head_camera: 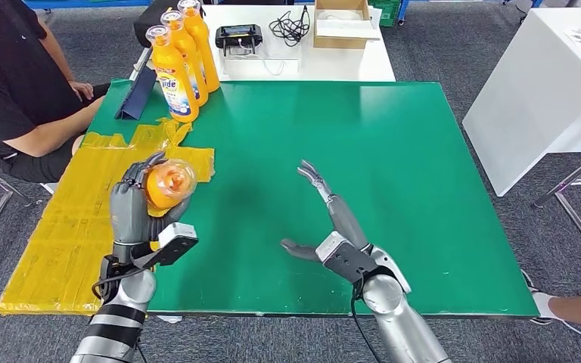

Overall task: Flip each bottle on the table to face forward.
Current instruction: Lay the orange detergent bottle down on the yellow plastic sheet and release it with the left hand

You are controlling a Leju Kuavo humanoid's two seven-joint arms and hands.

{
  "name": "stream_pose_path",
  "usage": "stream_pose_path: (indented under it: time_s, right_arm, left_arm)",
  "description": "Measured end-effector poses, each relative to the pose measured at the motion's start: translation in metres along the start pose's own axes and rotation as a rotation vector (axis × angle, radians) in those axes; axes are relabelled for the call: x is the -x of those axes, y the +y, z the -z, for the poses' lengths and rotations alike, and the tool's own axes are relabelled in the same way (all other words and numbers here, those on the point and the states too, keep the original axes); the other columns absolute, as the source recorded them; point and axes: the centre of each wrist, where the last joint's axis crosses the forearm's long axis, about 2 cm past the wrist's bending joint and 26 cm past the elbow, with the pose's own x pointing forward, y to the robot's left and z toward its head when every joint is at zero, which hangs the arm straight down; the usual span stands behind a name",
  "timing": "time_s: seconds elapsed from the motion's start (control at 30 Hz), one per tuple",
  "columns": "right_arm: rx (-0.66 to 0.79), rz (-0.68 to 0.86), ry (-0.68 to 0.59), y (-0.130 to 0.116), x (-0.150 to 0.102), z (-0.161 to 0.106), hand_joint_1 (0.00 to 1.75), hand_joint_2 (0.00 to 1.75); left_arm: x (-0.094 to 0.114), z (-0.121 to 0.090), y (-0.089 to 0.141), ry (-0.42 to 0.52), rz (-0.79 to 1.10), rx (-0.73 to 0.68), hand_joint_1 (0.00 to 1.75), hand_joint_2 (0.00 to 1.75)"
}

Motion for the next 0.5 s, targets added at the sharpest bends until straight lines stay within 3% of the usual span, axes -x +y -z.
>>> stream_pose_path:
  time_s: [0.1,0.23,0.5]
  right_arm:
    - [0.003,-0.001,-0.010,-0.006,-0.001,-0.002,0.00,1.75]
    - [-0.002,-0.015,-0.016,-0.011,-0.002,-0.004,0.00,1.75]
    - [-0.015,-0.031,-0.015,-0.014,-0.002,-0.007,0.00,1.75]
  left_arm:
    - [0.015,-0.008,-0.001,-0.047,0.196,0.096,1.75,1.75]
    - [0.030,-0.023,-0.005,0.003,0.235,0.160,1.75,1.75]
    - [0.043,-0.033,-0.010,0.048,0.348,0.284,1.75,1.75]
